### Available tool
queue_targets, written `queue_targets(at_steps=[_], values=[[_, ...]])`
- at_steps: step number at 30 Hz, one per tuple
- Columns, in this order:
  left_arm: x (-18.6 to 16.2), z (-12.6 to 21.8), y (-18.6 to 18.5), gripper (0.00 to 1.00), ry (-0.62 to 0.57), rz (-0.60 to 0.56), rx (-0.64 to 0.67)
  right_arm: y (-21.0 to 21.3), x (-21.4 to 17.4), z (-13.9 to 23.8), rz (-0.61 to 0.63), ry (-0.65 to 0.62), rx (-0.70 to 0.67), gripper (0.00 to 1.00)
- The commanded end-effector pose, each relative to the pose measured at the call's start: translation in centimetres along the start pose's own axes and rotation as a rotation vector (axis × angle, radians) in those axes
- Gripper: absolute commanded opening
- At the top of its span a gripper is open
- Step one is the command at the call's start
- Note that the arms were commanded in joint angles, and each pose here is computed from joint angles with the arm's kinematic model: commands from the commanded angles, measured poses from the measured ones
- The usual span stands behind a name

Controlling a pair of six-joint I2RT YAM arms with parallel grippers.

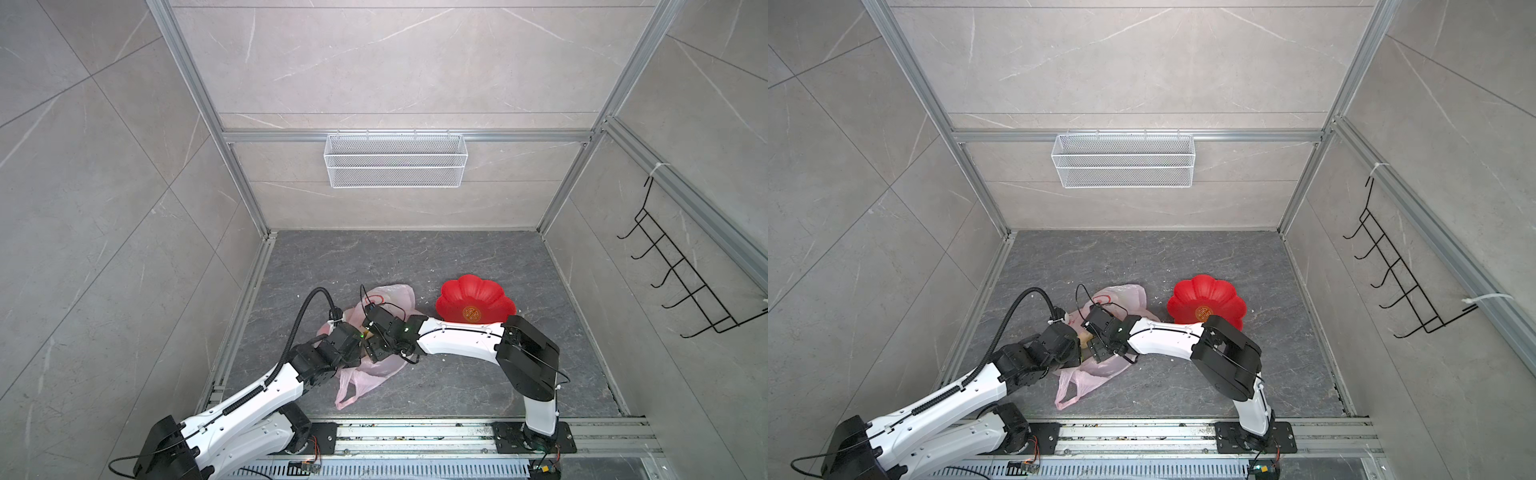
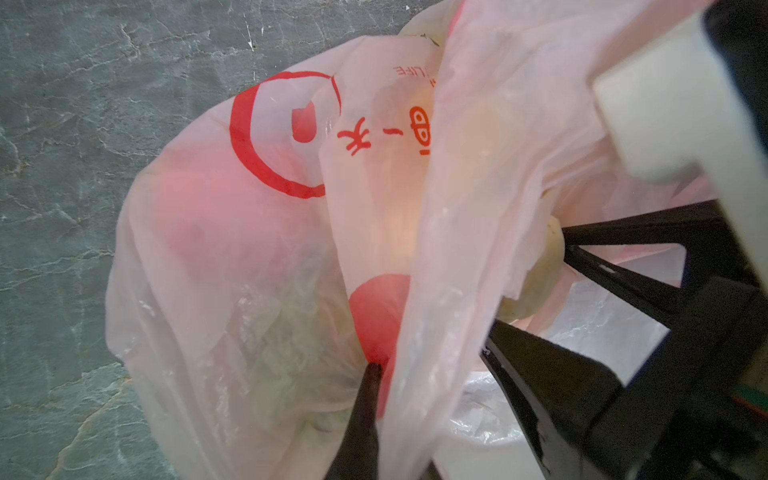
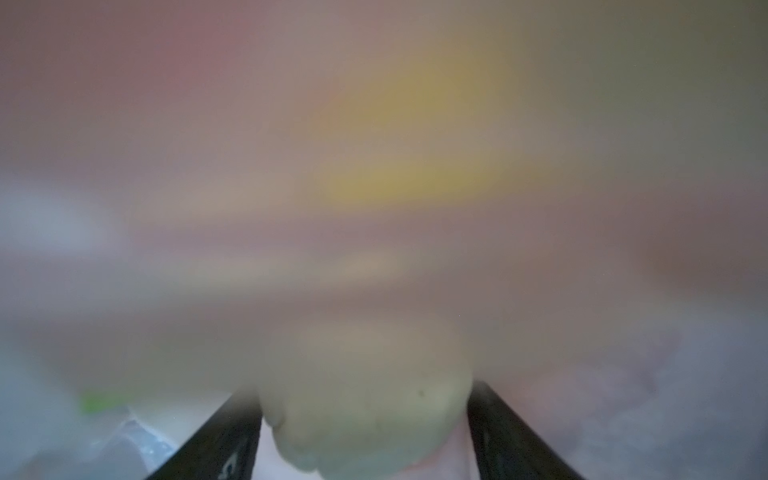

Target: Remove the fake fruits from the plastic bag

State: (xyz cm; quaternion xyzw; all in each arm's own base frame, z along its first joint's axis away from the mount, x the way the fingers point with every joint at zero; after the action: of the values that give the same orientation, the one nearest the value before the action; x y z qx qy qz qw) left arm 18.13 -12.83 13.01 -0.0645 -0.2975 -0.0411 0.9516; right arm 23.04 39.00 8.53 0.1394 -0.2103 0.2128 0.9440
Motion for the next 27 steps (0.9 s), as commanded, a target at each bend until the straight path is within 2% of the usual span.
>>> queue_targets(at_steps=[1, 12, 27], values=[[1.3, 0.5, -0.7, 0.04, -0.047, 0.006, -0.029, -0.7, -0.7, -0.1, -0.010, 0.025, -0.027, 0.80], [0.7, 0.3, -0.6, 0.04, -0.034, 0.019, -0.038, 0.9, 2.1, 0.0, -0.039, -0.059, 0.010, 0.80], [0.7, 0.5, -0.6, 0.04, -0.038, 0.025, -0.045, 1.1, 1.4, -1.4, -0.031, -0.004, 0.004, 0.80]])
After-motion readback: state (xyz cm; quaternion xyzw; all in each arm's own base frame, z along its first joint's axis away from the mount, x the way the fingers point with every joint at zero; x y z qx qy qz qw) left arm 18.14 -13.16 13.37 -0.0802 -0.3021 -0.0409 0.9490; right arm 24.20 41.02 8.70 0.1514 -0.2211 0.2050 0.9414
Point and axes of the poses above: each gripper's point midway between its finger pads, its own z axis back along the fingers, its own y axis along the line the jaws close on, x = y × z, the point moved 4 cm from there along z, back along the fingers, and after that the axes turned 9 degrees about -z, right-handed, at the moved point
